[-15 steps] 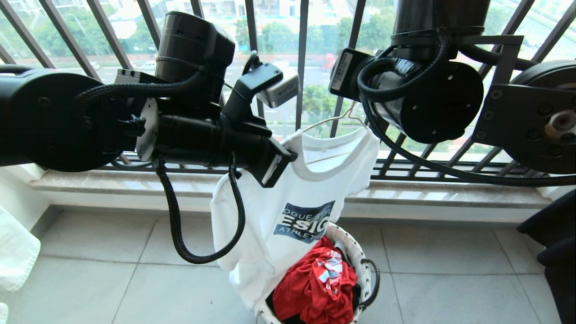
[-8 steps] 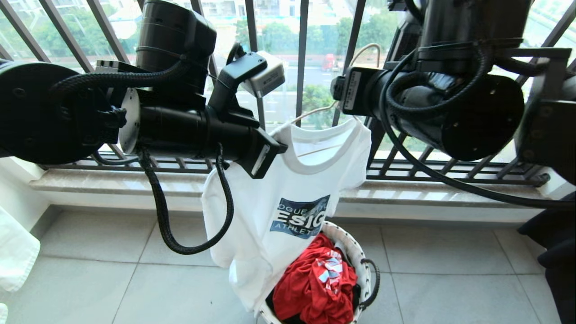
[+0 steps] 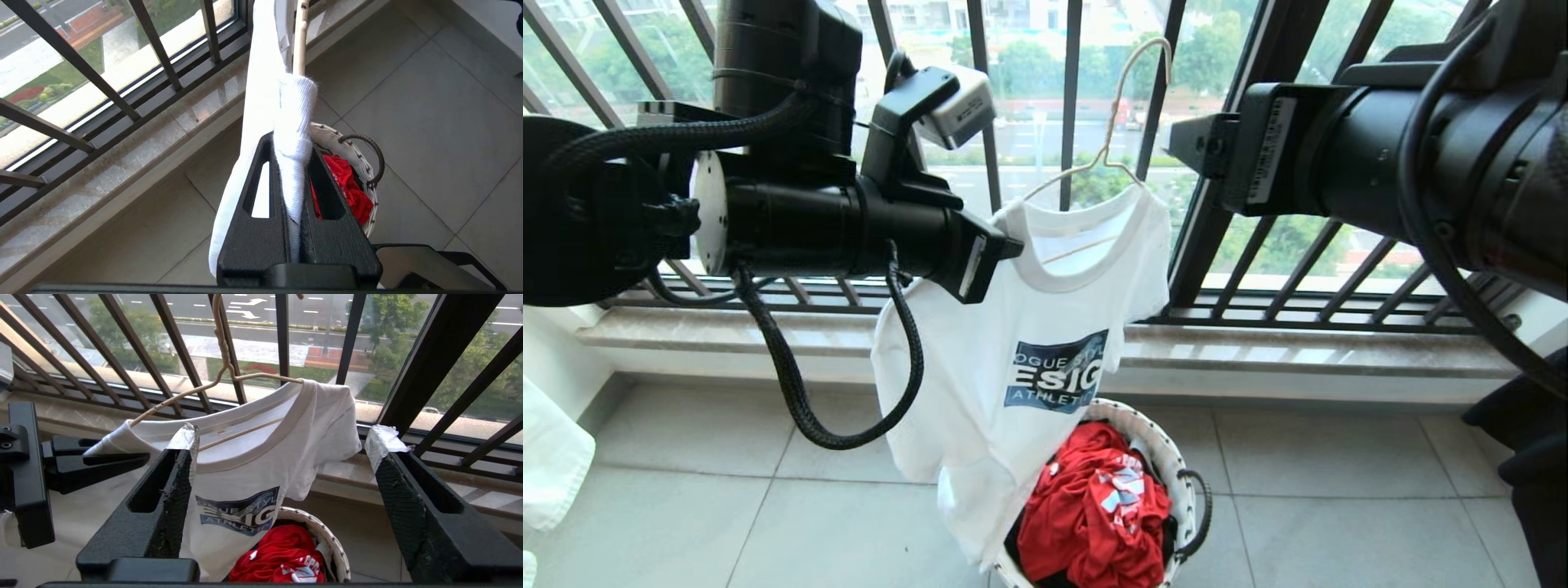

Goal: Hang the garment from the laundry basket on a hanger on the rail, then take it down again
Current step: Hang the clothes rack on the clothesline

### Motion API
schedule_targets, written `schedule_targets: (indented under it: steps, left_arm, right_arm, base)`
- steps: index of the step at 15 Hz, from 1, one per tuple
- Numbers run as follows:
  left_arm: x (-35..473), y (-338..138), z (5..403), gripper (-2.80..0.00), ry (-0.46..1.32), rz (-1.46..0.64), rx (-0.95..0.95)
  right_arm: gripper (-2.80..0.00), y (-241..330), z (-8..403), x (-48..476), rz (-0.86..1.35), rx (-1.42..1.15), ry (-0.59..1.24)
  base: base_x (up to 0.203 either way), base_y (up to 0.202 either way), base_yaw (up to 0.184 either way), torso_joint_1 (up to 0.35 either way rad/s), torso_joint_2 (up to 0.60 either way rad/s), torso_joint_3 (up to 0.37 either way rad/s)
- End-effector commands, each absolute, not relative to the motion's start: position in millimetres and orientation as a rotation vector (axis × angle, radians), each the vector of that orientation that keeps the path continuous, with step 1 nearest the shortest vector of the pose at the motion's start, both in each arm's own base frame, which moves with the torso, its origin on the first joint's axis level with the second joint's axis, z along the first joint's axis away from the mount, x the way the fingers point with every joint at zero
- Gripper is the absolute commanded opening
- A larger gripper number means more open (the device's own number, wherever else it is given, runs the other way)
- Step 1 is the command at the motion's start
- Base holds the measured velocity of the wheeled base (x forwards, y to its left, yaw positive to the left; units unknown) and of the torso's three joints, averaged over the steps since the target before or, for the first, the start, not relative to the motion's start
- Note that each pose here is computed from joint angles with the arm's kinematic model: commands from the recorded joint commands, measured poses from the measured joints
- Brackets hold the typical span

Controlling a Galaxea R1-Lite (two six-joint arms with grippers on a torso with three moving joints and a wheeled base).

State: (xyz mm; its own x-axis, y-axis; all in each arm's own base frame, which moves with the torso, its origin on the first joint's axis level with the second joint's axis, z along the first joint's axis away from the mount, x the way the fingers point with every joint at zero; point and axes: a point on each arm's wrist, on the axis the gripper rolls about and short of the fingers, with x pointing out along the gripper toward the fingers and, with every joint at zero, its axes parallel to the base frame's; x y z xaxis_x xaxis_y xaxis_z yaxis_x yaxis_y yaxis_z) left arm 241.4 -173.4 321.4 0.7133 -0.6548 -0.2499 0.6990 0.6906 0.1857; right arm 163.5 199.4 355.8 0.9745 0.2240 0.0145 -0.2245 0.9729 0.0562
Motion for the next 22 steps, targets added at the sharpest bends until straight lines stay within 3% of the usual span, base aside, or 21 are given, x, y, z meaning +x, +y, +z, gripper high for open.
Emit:
schedule_targets:
  steps: [1,6,9,15,22]
  left_arm:
    - [223.3,-159.8,325.0,-2.80,0.130,-0.751,0.228]
    - [190.8,-126.9,313.2,-2.80,0.021,-0.701,0.030]
    - [186.9,-122.2,300.1,-2.80,0.015,-0.678,-0.029]
    - [195.7,-128.5,288.2,-2.80,0.057,-0.677,-0.026]
    - [196.7,-129.4,287.0,-2.80,0.064,-0.678,-0.031]
  right_arm:
    - [-2.80,193.3,355.7,157.4,0.236,0.059,-0.011]
    - [-2.80,200.8,318.3,164.0,0.238,-0.037,0.078]
    - [-2.80,217.6,299.4,161.7,0.417,-0.072,0.127]
    - [-2.80,282.4,287.1,139.2,0.816,-0.052,-0.072]
    - [-2.80,300.6,289.4,138.3,0.850,-0.120,-0.137]
  base:
    - [0.000,0.000,0.000,0.000,0.00,0.000]
    - [0.000,0.000,0.000,0.000,0.00,0.000]
    - [0.000,0.000,0.000,0.000,0.00,0.000]
    - [0.000,0.000,0.000,0.000,0.00,0.000]
    - [0.000,0.000,0.000,0.000,0.00,0.000]
